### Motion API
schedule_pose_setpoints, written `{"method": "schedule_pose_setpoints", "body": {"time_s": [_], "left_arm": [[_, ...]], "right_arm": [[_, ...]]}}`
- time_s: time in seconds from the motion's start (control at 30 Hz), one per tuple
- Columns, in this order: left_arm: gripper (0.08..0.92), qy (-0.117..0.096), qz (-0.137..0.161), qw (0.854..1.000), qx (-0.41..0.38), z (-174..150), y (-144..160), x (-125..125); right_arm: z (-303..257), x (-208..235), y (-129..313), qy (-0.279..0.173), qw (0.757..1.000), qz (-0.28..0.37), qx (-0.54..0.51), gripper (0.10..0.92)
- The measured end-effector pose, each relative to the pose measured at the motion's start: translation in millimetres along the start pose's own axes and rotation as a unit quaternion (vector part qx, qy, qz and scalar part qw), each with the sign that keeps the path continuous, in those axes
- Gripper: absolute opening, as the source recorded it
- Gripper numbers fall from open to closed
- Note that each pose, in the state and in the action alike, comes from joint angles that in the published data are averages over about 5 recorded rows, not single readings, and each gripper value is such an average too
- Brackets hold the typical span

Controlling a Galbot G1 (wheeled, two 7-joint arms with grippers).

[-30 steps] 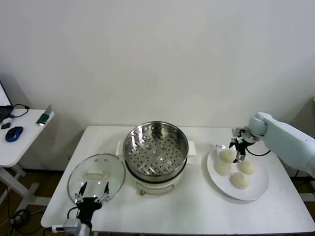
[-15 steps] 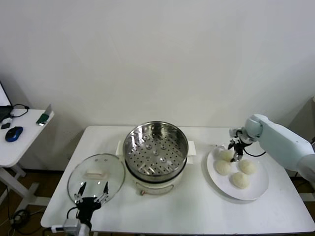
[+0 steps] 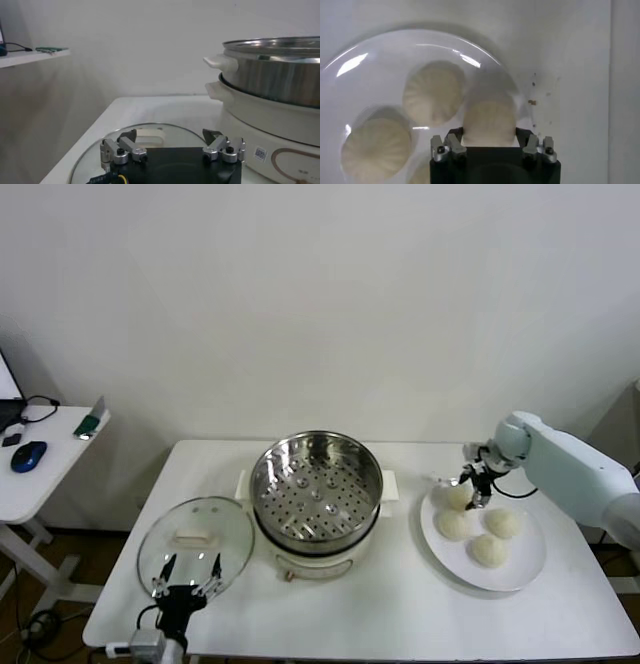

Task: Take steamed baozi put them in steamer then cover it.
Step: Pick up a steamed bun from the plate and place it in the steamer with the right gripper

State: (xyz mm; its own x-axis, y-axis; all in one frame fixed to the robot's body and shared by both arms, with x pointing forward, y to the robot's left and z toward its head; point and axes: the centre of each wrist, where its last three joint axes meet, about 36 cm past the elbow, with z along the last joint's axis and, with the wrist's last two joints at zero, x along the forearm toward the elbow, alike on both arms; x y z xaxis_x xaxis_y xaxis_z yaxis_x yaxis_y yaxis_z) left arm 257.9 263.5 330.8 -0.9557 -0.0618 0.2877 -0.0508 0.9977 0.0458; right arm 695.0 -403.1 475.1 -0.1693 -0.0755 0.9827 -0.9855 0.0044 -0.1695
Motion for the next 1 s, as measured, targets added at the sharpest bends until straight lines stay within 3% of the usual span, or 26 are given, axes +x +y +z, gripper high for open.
{"method": "schedule_pose_setpoints", "body": {"time_s": [0.27,0.5,0.73,1.0], "left_arm": [[0.823,-0.001,0.0,1.0,-0.002,-0.9,0.3,1.2],[0.823,-0.002,0.002,1.0,-0.006,-1.8,1.3,1.9],[0.823,-0.006,0.003,1.0,-0.007,-3.5,1.1,0.3],[0.823,-0.013,-0.001,1.0,-0.007,-7.0,3.1,-1.0]], "right_arm": [[-20.5,53.4,-18.4,-0.012,0.998,0.018,0.058,0.704],[-83.7,144.2,-39.5,-0.028,0.981,0.052,0.185,0.707],[-178.4,218.4,-28.9,-0.038,0.931,0.074,0.355,0.72],[-275.4,230.7,0.6,-0.041,0.858,0.065,0.508,0.721]]}}
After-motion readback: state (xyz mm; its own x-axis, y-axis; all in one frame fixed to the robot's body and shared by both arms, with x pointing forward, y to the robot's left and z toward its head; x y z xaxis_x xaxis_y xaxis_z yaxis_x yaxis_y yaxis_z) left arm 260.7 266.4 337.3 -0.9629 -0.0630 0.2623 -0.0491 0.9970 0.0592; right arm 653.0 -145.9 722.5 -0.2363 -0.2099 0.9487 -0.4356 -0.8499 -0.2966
